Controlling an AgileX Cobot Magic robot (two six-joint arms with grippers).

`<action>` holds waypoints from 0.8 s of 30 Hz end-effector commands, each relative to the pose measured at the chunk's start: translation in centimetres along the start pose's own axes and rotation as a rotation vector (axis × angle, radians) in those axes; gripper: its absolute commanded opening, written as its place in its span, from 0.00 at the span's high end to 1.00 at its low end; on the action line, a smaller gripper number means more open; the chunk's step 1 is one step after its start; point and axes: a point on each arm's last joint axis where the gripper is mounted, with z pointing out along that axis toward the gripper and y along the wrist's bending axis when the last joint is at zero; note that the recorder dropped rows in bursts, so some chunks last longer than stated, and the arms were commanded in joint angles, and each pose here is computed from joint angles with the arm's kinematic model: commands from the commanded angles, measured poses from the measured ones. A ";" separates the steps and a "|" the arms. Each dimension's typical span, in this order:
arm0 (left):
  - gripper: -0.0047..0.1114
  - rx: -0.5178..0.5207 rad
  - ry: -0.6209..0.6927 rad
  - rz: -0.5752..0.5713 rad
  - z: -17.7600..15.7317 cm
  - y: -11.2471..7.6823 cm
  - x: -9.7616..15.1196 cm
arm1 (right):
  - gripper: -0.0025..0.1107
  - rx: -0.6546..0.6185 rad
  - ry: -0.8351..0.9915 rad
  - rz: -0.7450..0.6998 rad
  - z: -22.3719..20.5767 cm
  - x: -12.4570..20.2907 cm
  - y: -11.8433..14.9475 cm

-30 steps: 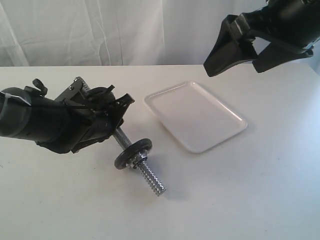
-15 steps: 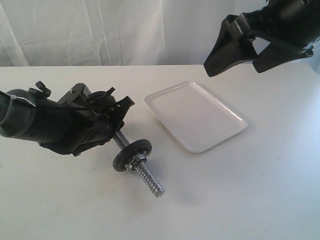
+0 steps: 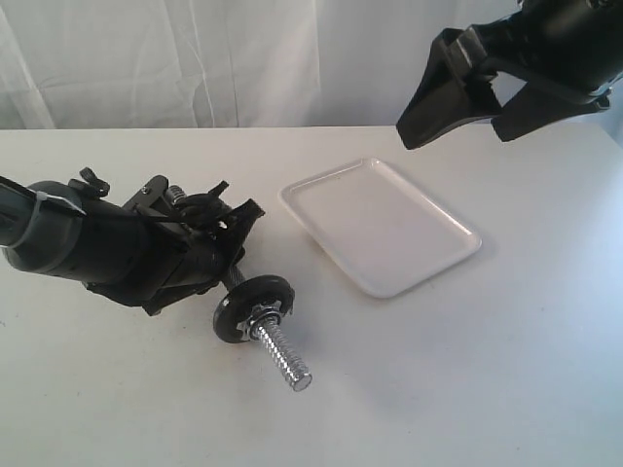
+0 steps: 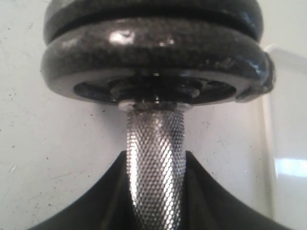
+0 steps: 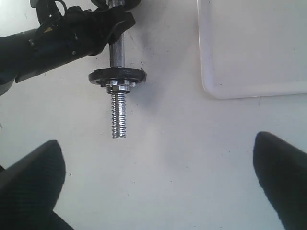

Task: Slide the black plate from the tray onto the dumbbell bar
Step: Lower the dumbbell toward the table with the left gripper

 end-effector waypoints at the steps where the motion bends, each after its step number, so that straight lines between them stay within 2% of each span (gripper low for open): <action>1: 0.96 0.071 -0.086 -0.020 -1.4 -1.9 -1.6 | 0.05 0.004 -0.002 0.010 -0.2 0.2 -0.1; 8: 0.96 0.078 -0.085 -0.074 -1.4 -2.0 -1.6 | 0.05 0.004 -0.002 0.010 -0.2 0.2 -0.1; 24: 0.96 0.090 -0.058 -0.041 -1.4 -2.1 -1.3 | 0.05 0.004 -0.002 0.010 -0.2 0.2 -0.1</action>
